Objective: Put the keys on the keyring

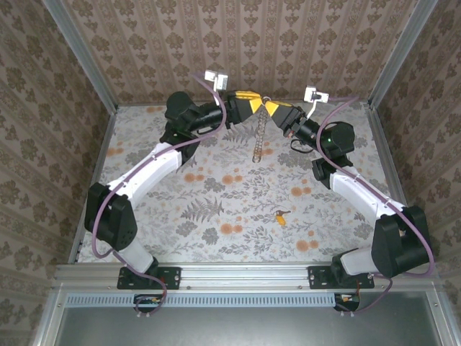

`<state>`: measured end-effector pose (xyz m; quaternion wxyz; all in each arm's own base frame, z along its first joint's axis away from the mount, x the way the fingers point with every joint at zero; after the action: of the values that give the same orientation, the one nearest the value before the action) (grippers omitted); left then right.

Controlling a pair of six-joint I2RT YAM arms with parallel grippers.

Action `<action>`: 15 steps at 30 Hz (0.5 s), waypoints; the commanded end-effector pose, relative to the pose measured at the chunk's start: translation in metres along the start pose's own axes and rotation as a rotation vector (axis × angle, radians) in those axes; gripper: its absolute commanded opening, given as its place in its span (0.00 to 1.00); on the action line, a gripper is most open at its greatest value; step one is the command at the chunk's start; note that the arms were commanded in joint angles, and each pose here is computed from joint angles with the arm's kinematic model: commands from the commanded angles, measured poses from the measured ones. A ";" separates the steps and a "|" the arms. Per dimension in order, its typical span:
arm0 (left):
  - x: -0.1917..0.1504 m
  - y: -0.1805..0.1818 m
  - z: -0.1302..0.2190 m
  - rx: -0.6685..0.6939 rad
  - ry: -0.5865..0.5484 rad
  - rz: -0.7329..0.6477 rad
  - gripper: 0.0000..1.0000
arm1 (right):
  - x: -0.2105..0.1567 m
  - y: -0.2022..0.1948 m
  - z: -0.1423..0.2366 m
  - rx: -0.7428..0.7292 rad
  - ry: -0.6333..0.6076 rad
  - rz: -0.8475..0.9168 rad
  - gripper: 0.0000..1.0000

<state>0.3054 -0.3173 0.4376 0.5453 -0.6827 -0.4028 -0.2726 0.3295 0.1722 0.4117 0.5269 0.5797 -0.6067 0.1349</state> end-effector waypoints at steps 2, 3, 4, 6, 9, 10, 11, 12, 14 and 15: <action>0.004 -0.005 -0.006 -0.033 0.013 -0.032 0.28 | 0.004 0.003 -0.001 0.010 -0.017 0.024 0.00; 0.004 -0.005 -0.007 -0.033 0.013 -0.031 0.28 | 0.004 0.004 -0.002 0.011 -0.016 0.025 0.00; 0.004 -0.004 -0.007 -0.033 0.014 -0.030 0.28 | 0.003 0.003 -0.002 0.010 -0.016 0.024 0.00; 0.003 -0.002 -0.008 -0.031 0.017 -0.024 0.29 | 0.003 0.003 -0.001 0.010 -0.013 0.024 0.00; 0.000 0.001 -0.009 -0.029 0.022 -0.018 0.29 | 0.002 0.003 -0.001 0.010 -0.010 0.024 0.00; 0.000 0.002 -0.009 -0.026 0.021 -0.016 0.28 | 0.002 0.003 -0.002 0.008 -0.010 0.024 0.00; 0.000 0.003 -0.009 -0.025 0.022 -0.014 0.28 | 0.002 0.002 -0.001 0.006 -0.008 0.024 0.00; -0.002 0.004 -0.009 -0.025 0.025 -0.011 0.28 | 0.002 0.002 -0.001 0.006 -0.008 0.024 0.00; -0.003 0.004 -0.010 -0.027 0.028 -0.008 0.28 | 0.002 0.002 -0.001 0.004 -0.009 0.026 0.00; -0.003 0.004 -0.010 -0.029 0.029 -0.010 0.28 | 0.002 0.001 -0.001 0.003 -0.009 0.023 0.00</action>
<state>0.3122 -0.3244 0.4269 0.5540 -0.6828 -0.3912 -0.2718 0.3312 0.1727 0.4086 0.5348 0.5793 -0.6010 0.1309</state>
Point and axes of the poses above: each hand's point on the last joint's axis, 136 mm out from that joint toward the fingers, its own z axis back along the fingers, its own y axis along the line the jaws close on, x = y × z, the point moved 5 cm from there along z, back along the fingers, and after that the axes turned 9 degrees about z, right-handed, at the moved point
